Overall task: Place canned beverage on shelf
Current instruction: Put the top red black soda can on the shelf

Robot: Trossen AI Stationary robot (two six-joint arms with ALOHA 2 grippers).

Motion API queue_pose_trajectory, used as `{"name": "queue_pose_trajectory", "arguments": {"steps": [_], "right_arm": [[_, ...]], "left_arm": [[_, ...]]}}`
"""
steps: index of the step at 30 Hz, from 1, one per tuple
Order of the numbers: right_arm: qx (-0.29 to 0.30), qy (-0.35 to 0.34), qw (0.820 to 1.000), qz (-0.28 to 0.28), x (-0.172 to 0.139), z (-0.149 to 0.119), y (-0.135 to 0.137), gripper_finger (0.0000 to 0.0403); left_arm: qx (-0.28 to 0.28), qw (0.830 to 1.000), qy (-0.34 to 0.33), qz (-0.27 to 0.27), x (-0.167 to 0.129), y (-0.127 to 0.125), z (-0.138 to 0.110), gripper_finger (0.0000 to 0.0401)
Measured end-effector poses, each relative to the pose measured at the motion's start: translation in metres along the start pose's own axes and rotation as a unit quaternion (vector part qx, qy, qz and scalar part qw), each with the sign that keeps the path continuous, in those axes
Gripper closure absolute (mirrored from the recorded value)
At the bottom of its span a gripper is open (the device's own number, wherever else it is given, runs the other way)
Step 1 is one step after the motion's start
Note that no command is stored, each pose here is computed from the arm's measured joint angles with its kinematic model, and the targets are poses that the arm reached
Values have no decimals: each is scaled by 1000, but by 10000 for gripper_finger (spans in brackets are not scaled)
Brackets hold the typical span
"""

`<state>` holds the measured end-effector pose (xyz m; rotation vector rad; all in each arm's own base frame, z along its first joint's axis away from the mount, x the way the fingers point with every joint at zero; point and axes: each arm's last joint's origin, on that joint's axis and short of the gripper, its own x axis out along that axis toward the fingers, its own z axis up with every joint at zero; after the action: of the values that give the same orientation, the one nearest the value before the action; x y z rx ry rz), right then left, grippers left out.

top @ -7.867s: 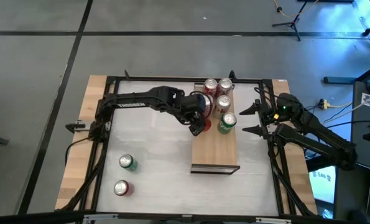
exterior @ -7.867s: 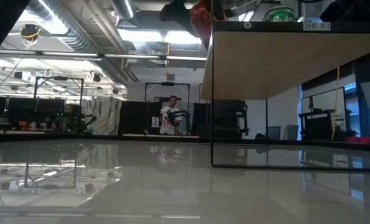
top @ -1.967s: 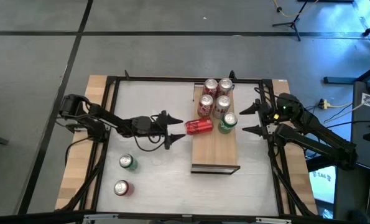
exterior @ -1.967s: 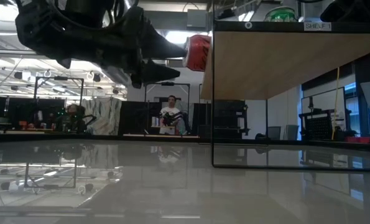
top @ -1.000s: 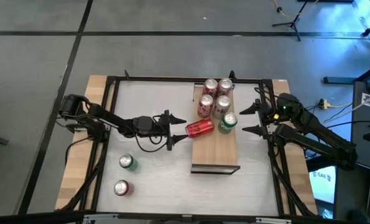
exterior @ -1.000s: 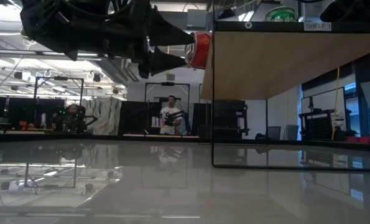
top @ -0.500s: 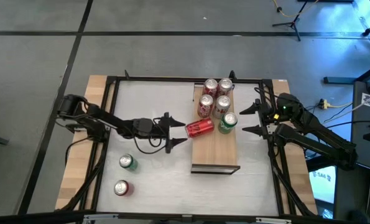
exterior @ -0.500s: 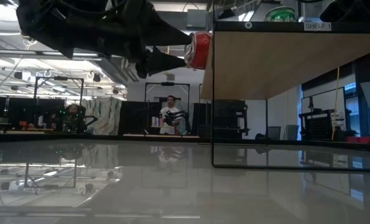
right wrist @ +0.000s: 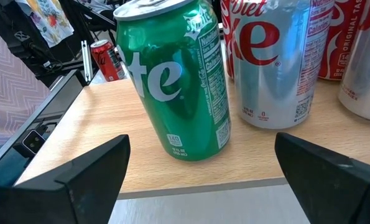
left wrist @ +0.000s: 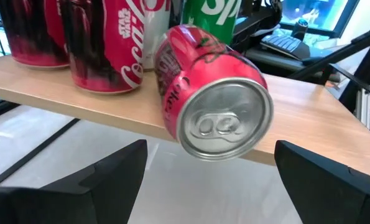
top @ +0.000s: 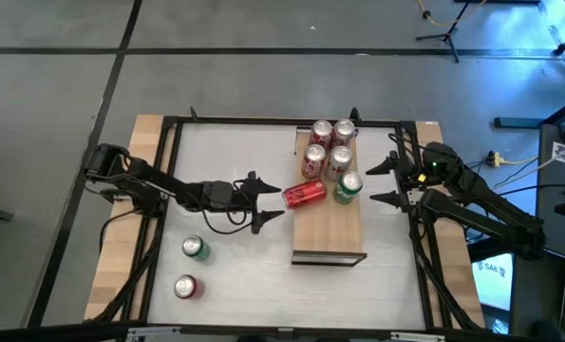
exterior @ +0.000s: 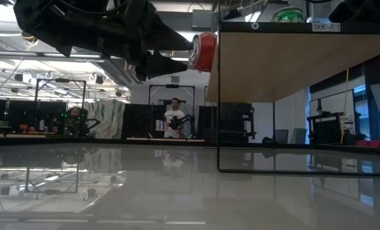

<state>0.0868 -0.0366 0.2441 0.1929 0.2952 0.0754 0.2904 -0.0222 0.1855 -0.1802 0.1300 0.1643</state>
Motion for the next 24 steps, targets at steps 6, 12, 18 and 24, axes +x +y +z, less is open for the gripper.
{"name": "queue_pose_trajectory", "arguments": {"steps": [6,12,18,24], "right_arm": [[0,0,1000,0,0,0,0,6],[0,0,1000,0,0,0,0,6],[0,0,1000,0,0,0,0,6],[0,0,1000,0,0,0,0,6]], "left_arm": [[1,1000,0,-11,-1,-6,-1,57],[2,1000,1,-18,-2,-10,-2,57],[4,1000,-6,20,-2,-7,-1,57],[4,1000,-8,28,-2,-7,-1,57]]}}
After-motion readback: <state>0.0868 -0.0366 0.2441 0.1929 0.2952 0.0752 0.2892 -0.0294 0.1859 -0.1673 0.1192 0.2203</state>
